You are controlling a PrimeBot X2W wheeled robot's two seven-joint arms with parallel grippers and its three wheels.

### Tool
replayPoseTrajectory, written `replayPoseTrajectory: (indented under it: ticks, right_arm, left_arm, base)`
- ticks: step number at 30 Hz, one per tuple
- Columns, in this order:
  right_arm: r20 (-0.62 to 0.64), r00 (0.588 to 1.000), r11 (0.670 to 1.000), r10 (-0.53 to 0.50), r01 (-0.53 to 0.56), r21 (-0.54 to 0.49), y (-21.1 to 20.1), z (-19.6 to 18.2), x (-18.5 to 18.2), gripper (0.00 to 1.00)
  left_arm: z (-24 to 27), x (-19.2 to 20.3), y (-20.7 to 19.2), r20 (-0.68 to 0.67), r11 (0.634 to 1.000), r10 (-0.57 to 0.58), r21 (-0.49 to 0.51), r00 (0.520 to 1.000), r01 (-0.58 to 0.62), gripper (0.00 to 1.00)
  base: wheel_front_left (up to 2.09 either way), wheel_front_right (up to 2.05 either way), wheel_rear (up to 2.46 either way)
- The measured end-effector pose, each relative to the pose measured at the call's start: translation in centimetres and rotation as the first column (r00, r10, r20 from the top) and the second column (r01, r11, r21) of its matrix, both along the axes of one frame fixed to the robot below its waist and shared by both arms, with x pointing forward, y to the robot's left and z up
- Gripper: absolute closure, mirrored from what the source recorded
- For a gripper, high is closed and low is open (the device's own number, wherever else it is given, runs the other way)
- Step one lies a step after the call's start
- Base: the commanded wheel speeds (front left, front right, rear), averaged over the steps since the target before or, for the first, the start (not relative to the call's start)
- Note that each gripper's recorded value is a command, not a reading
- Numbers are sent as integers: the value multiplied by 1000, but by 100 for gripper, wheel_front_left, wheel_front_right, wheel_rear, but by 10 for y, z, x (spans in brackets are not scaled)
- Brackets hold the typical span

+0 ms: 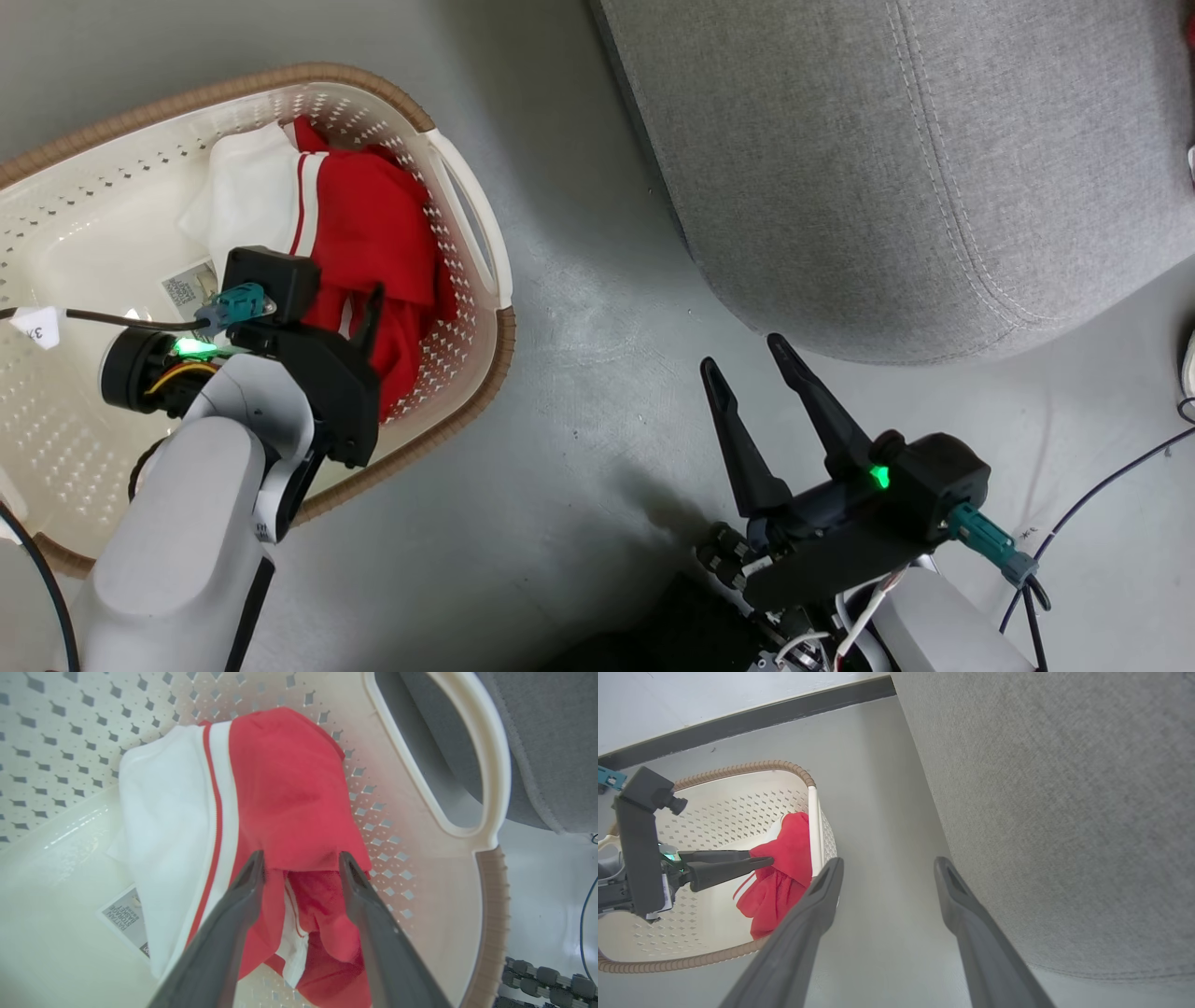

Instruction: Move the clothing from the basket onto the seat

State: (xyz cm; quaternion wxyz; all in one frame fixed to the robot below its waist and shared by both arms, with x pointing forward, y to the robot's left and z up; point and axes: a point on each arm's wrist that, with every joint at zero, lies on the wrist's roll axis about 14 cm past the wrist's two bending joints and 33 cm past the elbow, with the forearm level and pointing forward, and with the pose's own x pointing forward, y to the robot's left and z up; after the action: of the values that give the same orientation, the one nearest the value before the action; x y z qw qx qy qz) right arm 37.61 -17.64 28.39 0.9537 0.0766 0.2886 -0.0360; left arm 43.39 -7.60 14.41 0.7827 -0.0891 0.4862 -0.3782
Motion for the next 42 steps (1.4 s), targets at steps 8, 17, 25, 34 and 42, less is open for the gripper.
replayPoseTrajectory:
  ticks: [8, 17, 25, 34, 42]
  right_arm:
    - [-1, 1000, 1000, -8, 8, -8, -3, -1, 0, 0]
    - [-1, 1000, 1000, -8, 8, -6, -2, -1, 1, 0]
    - [0, 1000, 1000, -9, 9, -7, -3, -1, 1, 0]
    - [42, 999, 1000, 25, -25, -13, -2, 6, 16, 0]
    - [94, 996, 997, 13, -6, -75, -28, 19, 32, 0]
  left_arm:
    - [2, 0, -5, 6, 1000, -4, -20, 1000, 4, 52]
    - [3, 1, -9, 9, 999, -4, -44, 1000, 5, 77]
    - [4, 2, -9, 17, 998, 2, -55, 1000, -1, 100]
    - [9, 18, 1, 55, 996, 68, -67, 996, -64, 100]
    - [45, 17, -12, 82, 977, 155, -162, 985, -140, 100]
  base:
    - [0, 0, 0]
    - [0, 0, 0]
    - [0, 0, 0]
    - [0, 0, 0]
    - [0, 0, 0]
